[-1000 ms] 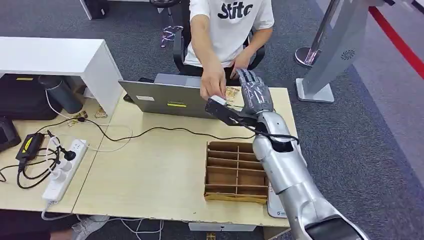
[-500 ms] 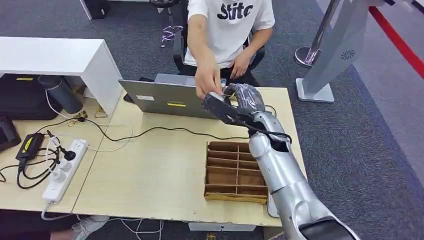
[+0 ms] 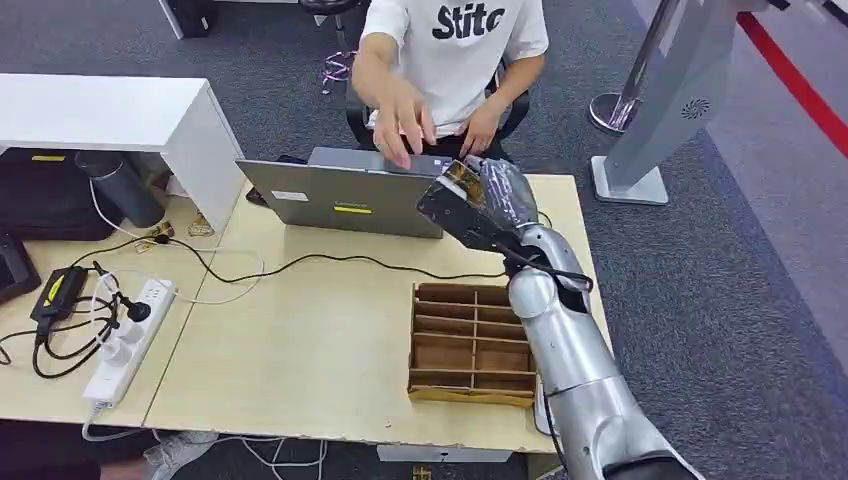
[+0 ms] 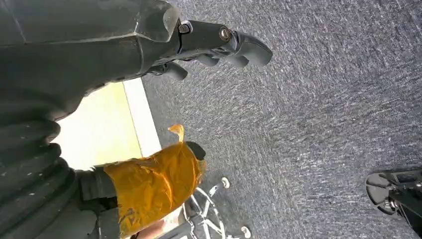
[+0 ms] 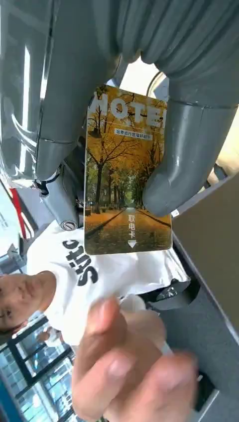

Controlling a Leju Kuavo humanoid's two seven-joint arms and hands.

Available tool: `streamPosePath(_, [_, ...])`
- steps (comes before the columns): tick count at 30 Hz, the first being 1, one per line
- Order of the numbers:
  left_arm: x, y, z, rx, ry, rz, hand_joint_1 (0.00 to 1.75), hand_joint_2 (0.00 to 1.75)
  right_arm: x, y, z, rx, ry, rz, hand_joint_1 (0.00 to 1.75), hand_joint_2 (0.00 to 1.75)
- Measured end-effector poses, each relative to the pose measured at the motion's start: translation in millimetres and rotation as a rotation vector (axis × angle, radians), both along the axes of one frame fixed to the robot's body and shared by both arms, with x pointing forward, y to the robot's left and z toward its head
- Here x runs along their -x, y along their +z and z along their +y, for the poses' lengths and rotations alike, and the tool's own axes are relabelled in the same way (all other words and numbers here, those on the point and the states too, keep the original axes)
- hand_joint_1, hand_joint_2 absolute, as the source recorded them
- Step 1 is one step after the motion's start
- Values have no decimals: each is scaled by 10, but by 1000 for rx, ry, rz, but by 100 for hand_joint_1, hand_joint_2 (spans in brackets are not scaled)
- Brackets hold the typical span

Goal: Pass the card to the sensor for recognition and then transmit it.

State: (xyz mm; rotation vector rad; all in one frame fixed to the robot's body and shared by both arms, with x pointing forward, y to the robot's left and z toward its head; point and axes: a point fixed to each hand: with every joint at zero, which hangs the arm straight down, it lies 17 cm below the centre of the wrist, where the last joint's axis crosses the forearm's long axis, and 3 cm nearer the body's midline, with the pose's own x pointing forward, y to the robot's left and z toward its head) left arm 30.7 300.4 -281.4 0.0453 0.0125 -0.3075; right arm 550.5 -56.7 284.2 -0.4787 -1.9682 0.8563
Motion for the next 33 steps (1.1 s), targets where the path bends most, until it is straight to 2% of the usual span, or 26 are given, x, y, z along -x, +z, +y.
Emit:
streamPosePath(5, [17, -6, -34, -4, 32, -2, 0, 175, 301, 249, -95, -139, 56, -67, 175, 175])
streamPosePath(8, [60, -11, -74, -7, 65, 5, 0, 175, 664, 405, -331, -254, 81, -115, 175, 175])
streamPosePath(11, [94, -16, -142, -3, 112, 7, 0, 175, 1144, 504, -675, -329, 77, -184, 175, 175])
streamPosePath(15, [120, -17, -210, 2, 152, 8, 0, 175, 1657, 476, -1013, -326, 31, -244, 175, 175])
streamPosePath(20, [118, -15, -272, 3, 210, 4, 0, 175, 2050, 405, -1424, -279, -108, -284, 175, 175])
streamPosePath(26, [112, -10, -277, -6, 238, 4, 0, 175, 2195, 277, -1690, -233, -195, -249, 175, 175])
streamPosePath(28, [107, -9, -283, -8, 241, 2, 0, 175, 2151, 175, -1752, -136, -263, -226, 175, 175])
streamPosePath(31, [108, -9, -267, -13, 227, 1, 0, 175, 2032, -114, -1905, 124, -436, -168, 175, 175])
streamPosePath(33, [98, -8, -252, -16, 221, -3, 0, 175, 1972, -301, -1933, 190, -470, -113, 175, 175])
